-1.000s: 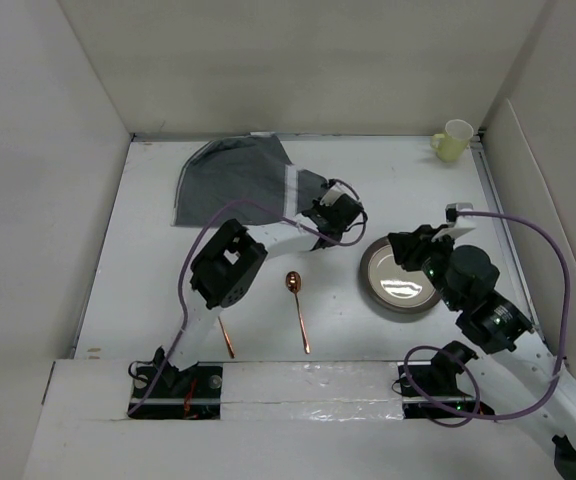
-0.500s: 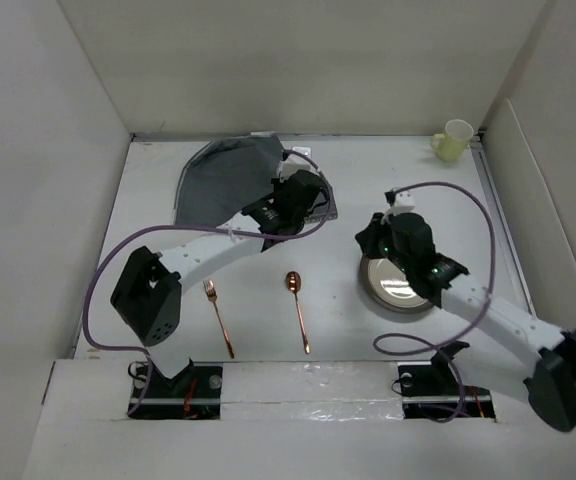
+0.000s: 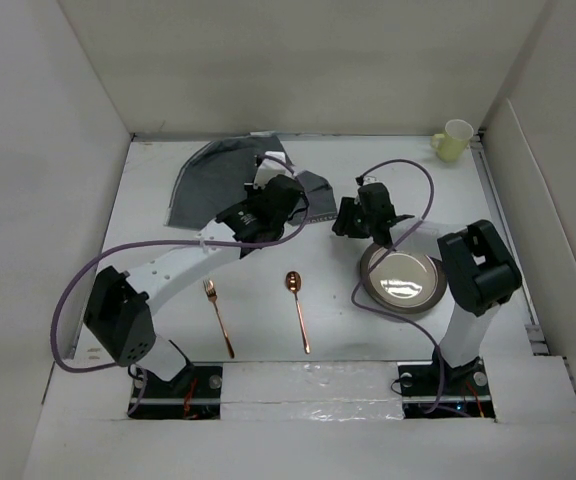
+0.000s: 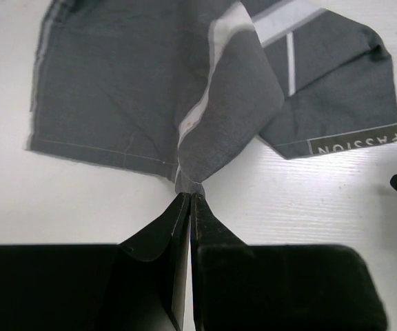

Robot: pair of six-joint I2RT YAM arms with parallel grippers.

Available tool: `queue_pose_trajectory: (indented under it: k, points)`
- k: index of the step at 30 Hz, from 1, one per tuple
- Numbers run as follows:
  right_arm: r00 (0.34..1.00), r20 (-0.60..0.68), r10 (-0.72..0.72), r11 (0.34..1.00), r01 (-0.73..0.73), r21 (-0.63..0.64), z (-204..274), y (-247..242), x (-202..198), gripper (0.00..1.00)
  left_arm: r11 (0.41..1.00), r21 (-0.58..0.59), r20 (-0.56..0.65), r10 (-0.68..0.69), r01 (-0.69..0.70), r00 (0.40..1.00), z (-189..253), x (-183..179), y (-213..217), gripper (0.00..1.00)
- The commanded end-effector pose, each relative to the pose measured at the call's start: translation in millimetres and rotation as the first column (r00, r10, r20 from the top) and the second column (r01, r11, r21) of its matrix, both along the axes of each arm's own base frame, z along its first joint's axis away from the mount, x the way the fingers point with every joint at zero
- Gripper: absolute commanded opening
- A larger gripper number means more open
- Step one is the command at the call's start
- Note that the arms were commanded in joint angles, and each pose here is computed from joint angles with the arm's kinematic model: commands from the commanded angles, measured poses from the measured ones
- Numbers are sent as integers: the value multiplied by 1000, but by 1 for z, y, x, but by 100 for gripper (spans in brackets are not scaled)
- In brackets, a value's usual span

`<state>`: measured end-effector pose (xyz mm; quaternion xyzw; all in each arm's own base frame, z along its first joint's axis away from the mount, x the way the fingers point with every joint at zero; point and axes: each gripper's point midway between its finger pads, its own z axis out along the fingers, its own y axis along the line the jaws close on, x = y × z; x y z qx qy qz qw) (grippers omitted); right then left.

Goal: Set the dinner table for one person

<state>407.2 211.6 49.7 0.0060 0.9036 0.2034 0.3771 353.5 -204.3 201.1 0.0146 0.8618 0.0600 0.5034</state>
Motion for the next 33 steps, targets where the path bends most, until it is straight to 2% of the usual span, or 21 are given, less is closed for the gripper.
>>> queue_pose_trajectory:
  k: [1,7,12,24,29,33]
  points:
    - [997,68,33,995,-39,92,28,22,23,52,996,35,47,77,-79,996,37,-12,30,0]
    - [998,33,45,992,-49,119,9,29,32,52,981,148,59,119,-127,991,48,-30,66,0]
    - [999,36,3,995,-6,98,5,21,35,52,966,194,75,160,-172,984,47,-38,91,0]
    - [985,67,-161,987,162,-9,11,-16,46,51,974,125,112,174,-187,978,56,-39,103,0]
    - [994,11,-106,994,106,-2,-2,-2,50,49,977,110,120,167,-181,979,57,-40,103,0]
    - [998,11,-68,996,67,59,-6,11,49,45,980,95,132,160,-173,978,61,-40,102,0]
